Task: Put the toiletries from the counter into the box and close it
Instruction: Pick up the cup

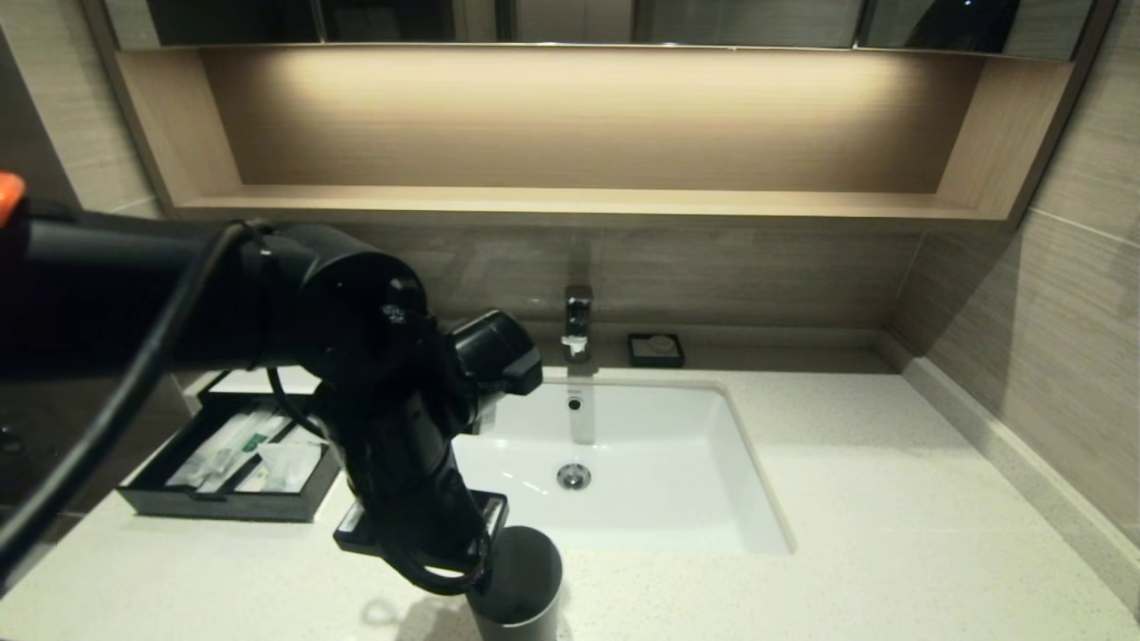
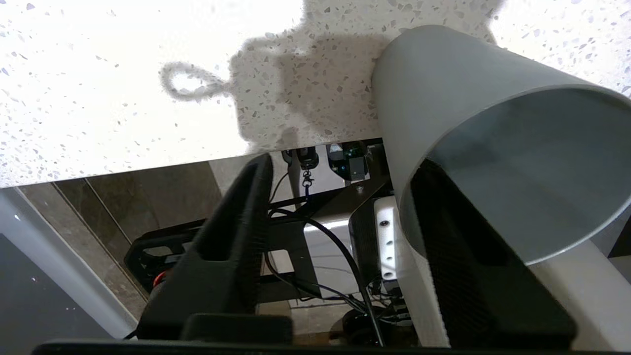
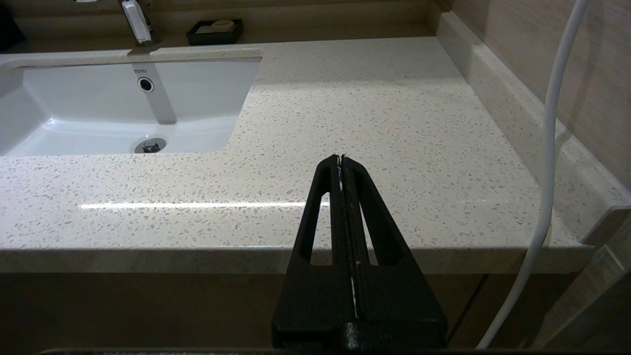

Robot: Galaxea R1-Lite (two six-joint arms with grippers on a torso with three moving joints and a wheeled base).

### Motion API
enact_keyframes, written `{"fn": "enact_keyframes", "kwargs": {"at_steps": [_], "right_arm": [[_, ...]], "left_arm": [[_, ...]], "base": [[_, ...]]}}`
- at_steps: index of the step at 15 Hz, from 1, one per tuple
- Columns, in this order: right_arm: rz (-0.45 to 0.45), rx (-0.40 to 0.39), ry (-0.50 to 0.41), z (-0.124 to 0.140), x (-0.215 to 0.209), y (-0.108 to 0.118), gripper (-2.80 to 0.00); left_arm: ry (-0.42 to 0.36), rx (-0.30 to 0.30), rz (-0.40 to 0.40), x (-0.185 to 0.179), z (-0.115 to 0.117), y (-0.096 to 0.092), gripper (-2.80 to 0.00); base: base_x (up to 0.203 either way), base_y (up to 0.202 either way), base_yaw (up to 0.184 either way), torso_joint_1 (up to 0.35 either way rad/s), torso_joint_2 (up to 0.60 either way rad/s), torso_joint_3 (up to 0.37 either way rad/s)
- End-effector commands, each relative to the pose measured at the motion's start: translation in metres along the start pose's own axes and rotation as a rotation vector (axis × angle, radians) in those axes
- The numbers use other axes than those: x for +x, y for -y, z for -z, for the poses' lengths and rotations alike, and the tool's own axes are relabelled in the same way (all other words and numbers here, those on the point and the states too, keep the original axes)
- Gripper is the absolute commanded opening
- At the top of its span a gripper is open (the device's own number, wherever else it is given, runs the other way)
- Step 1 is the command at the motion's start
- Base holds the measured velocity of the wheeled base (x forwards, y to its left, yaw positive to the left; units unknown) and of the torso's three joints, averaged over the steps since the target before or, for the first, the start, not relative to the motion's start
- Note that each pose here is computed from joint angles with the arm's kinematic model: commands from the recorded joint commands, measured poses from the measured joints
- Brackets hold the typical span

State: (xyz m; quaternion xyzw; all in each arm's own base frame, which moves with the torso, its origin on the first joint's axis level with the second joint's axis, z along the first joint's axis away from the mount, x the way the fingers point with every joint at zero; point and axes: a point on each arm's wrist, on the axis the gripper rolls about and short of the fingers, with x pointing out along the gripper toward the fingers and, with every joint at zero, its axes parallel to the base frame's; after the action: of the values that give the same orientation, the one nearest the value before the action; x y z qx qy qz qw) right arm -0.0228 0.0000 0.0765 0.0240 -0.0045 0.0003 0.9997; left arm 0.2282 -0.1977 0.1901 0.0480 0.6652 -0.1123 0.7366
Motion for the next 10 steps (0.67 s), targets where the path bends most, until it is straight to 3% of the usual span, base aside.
{"fn": "enact_keyframes", "kwargs": {"at_steps": [1, 10], "right_arm": [[-0.001, -0.001, -0.001, 0.0, 0.0002, 0.0, -2.8], [0.0, -0.001, -0.001, 0.0, 0.0002, 0.0, -2.8]], "left_arm": [[-0.008, 0.0, -0.004, 0.0008, 0.0008, 0.0003, -2.8], [0.015, 0.005, 0.008, -0.0065, 0.003, 0.0013, -2.8]], "base": [[0.0, 0.0, 0.0, 0.0, 0.0, 0.0], [0.0, 0.0, 0.0, 0.0, 0.0, 0.0]]}}
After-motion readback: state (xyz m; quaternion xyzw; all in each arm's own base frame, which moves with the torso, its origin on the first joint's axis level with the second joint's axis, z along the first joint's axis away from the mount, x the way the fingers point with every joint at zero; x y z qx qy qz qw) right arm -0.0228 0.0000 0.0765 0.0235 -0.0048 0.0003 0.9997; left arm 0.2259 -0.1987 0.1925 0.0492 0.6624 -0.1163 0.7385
